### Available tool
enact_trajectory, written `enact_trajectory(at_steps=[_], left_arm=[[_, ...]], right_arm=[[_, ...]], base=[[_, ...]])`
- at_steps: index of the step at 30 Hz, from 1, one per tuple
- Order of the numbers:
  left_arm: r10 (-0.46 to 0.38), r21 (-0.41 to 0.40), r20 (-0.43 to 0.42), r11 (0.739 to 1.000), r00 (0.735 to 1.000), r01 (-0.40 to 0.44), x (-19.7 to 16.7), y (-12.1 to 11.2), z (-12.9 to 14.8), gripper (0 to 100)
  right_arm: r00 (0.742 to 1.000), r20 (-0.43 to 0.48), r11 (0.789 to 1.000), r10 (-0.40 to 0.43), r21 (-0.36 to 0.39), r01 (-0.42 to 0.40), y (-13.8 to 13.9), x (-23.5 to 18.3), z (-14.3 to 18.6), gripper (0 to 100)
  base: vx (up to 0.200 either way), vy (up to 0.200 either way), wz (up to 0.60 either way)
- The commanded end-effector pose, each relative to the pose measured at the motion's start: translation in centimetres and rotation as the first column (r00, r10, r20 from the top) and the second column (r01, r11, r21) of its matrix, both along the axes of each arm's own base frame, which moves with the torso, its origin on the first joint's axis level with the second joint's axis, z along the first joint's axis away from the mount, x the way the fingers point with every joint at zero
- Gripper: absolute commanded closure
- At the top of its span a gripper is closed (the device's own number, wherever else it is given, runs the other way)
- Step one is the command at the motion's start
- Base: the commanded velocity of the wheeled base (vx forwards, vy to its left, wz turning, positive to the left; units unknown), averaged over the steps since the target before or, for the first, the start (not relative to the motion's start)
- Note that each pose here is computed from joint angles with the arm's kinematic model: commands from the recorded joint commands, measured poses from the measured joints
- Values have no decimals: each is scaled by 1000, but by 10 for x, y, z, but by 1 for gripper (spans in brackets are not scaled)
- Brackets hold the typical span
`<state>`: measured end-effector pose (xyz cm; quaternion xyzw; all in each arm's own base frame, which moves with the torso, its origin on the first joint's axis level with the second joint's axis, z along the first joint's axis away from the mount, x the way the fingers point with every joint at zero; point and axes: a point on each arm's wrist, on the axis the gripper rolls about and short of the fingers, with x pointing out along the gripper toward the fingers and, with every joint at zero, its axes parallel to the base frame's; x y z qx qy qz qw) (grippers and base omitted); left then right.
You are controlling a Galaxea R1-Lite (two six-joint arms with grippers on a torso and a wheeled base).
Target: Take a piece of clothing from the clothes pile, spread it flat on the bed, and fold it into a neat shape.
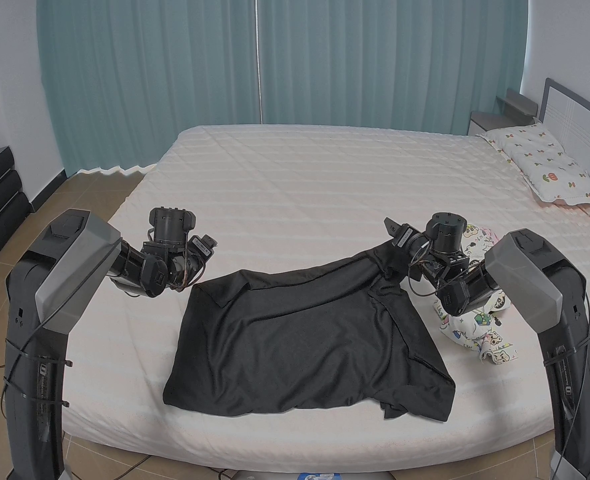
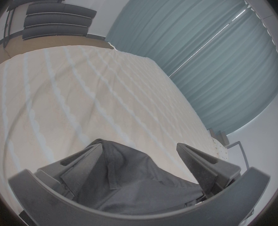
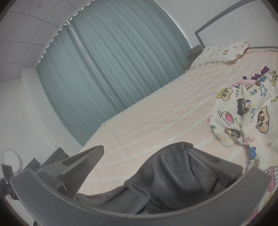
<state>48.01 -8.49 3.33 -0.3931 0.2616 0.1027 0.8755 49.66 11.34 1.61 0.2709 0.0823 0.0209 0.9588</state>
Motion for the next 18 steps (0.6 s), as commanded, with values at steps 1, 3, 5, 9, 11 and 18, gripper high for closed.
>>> enact_trajectory(at_steps=[1,3,5,9,11,18], left_arm=[[29,7,-57,1000,998,-29,-5,15,-6,0],[22,7,-77,1000,997,-22,-11,15,-8,0],[6,-2,-99,1000,995,-6,-21,16,-6,0],[-44,-67,-112,997,993,37,-46,18,11,0],[-63,-106,-108,993,992,51,-58,20,18,0],[-77,-117,-152,991,985,60,-99,26,15,0]], right_arm=[[985,-167,998,45,-29,-50,-19,-23,-9,0],[986,-145,996,86,-5,-88,-15,-24,-2,0],[985,-147,995,95,28,-92,-10,-25,-2,0],[991,-93,992,99,89,-91,-3,-18,15,0],[997,-37,989,68,132,-62,-9,-8,31,0],[988,-143,993,54,114,-37,-19,-41,38,0]], base=[[0,0,0],[0,0,0],[0,0,0],[0,0,0],[0,0,0],[0,0,0]])
